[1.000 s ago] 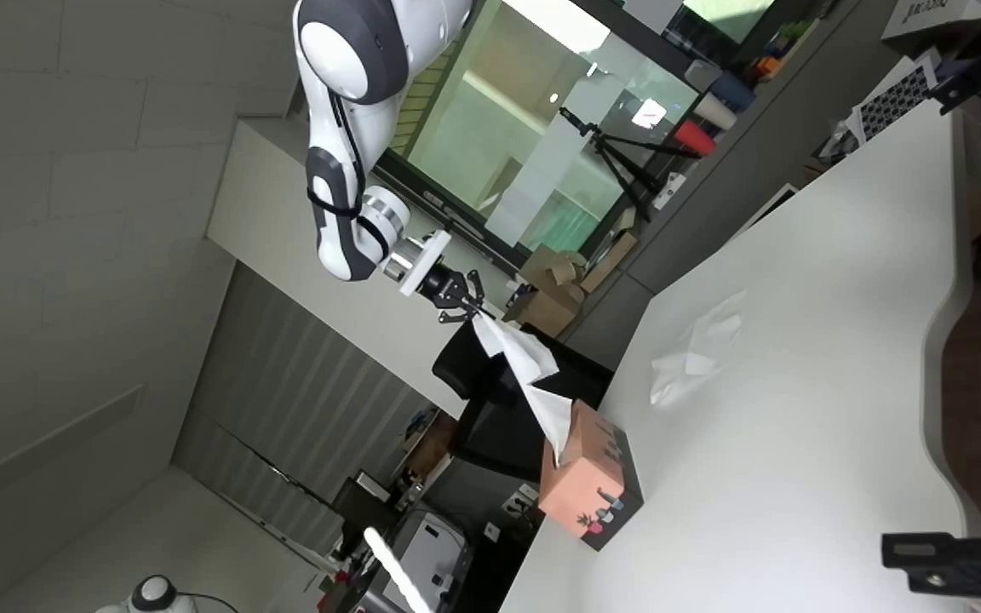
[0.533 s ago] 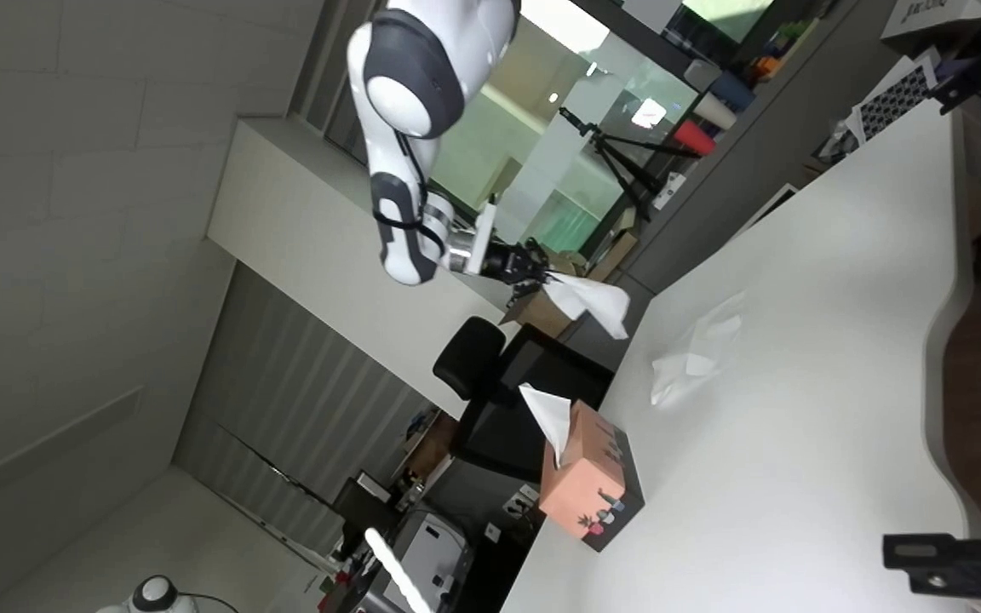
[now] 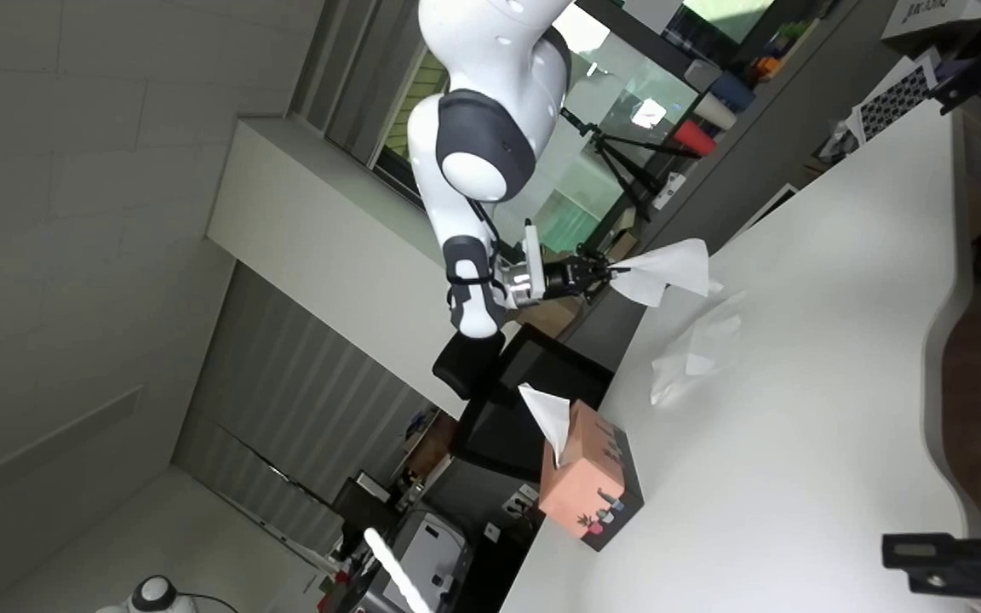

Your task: Remove one serviette from the box and place it on the table

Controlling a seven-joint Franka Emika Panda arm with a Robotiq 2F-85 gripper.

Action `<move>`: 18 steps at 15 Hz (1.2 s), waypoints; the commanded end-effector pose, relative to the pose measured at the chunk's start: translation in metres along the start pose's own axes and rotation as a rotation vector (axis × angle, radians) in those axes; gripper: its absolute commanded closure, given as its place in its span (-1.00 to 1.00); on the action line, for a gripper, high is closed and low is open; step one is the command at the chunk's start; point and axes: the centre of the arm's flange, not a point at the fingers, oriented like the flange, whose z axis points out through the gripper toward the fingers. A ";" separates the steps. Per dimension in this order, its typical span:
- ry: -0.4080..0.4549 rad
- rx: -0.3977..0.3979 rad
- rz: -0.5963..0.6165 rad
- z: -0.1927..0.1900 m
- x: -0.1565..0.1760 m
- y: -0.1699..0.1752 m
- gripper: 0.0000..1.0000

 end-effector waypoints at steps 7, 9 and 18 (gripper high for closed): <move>0.212 -0.071 -0.018 0.000 0.079 -0.077 1.00; 0.294 -0.034 0.023 0.003 0.086 -0.090 1.00; 0.380 0.306 0.006 -0.041 0.066 -0.104 -0.22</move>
